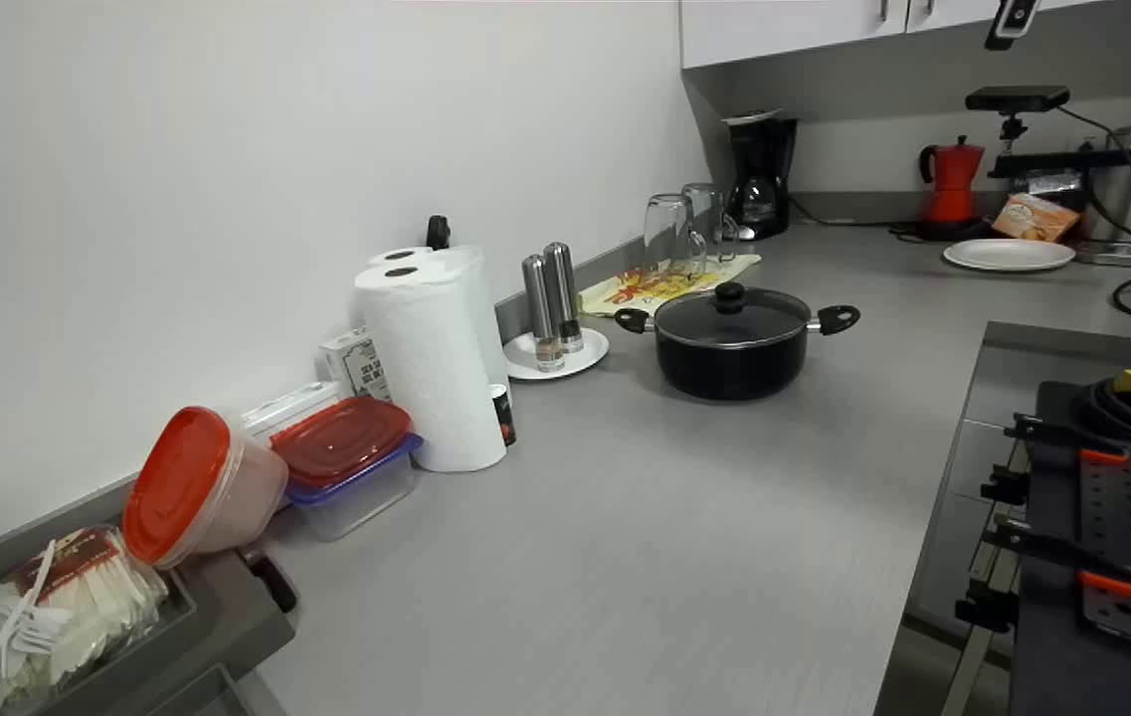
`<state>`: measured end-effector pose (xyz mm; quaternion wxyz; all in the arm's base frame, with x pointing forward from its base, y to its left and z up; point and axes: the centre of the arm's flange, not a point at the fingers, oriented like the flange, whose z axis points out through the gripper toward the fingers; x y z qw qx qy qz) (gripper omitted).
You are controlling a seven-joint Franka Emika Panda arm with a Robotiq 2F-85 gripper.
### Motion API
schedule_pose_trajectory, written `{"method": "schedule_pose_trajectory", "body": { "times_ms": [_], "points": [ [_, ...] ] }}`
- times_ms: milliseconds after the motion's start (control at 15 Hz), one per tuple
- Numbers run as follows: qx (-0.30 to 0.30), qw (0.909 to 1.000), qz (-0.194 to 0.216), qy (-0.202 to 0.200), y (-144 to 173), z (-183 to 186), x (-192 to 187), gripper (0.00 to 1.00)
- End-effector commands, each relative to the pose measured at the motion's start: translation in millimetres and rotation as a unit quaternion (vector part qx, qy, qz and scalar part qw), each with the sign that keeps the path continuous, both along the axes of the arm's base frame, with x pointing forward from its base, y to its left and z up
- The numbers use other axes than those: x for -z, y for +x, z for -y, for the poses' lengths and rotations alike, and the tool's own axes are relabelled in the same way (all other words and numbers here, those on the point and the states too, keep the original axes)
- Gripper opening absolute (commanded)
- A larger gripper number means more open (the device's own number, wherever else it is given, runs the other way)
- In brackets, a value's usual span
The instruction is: Remove the glass lid from the black pot.
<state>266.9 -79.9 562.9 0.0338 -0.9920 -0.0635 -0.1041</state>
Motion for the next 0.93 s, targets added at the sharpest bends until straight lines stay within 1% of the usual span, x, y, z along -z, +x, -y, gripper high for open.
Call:
{"method": "schedule_pose_trajectory", "body": {
  "times_ms": [0,467,667,867],
  "points": [
    [0.0,1.0,0.0,0.0,0.0,0.0,0.0,1.0],
    [0.0,1.0,0.0,0.0,0.0,0.0,0.0,1.0],
    [-0.007,0.9999,0.006,-0.003,37.5,3.8,3.6,1.0],
    [-0.007,0.9996,0.023,-0.015,86.9,10.5,14.7,1.0]
  ]
}}
